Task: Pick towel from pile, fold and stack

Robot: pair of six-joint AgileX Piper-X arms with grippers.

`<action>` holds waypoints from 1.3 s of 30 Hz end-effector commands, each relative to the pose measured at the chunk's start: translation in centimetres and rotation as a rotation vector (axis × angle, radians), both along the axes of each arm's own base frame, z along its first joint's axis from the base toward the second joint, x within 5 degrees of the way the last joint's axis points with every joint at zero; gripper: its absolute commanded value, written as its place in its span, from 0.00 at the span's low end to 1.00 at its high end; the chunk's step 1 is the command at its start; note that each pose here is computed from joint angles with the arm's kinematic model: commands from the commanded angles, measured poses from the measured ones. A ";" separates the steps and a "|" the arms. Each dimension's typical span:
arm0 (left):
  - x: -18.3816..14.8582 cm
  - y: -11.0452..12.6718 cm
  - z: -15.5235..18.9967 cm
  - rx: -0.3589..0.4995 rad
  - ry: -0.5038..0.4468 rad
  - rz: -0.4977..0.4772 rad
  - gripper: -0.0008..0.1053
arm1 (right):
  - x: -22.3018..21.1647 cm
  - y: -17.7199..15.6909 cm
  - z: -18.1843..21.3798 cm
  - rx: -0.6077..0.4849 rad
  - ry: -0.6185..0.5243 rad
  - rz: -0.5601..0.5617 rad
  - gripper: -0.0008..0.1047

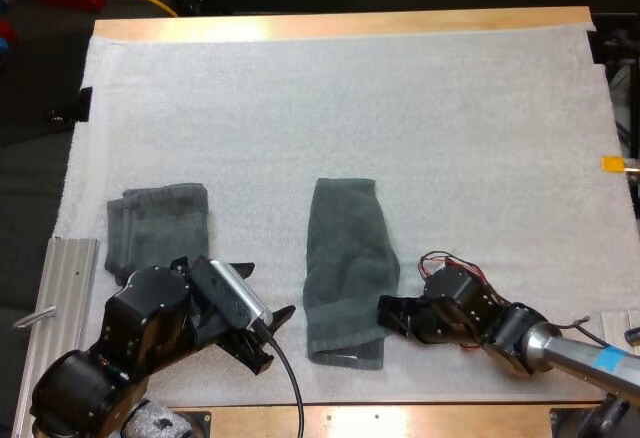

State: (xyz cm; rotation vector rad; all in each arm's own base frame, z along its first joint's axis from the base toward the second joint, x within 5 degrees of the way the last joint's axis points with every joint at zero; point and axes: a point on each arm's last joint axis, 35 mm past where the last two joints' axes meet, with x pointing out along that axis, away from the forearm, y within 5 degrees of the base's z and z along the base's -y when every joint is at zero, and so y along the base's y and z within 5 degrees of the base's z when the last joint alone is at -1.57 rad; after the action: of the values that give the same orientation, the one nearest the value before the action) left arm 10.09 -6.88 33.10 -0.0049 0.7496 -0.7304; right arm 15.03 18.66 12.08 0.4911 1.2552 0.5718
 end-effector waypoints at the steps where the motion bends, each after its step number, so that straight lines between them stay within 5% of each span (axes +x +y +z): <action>1: -0.1 0.0 0.3 -0.013 -0.001 -0.002 0.66 | 0.2 0.2 0.2 0.030 -0.019 0.005 0.01; 15: -0.1 0.0 0.3 -0.013 -0.001 -0.002 0.66 | 0.9 1.1 4.5 0.205 -0.159 0.017 0.01; 30: -0.2 -0.1 0.3 -0.027 0.007 -0.022 0.66 | -0.5 -1.1 1.8 -0.132 -0.033 -0.018 0.02; 39: -0.2 -0.1 0.3 -0.030 0.009 -0.026 0.66 | -0.6 -1.5 1.6 -0.181 -0.036 -0.041 0.25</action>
State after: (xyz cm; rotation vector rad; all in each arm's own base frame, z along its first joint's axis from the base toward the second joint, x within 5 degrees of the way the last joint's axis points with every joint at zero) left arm 10.02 -6.96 33.11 -0.0148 0.7536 -0.7584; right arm 14.31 17.13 13.37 0.3605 1.2588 0.4215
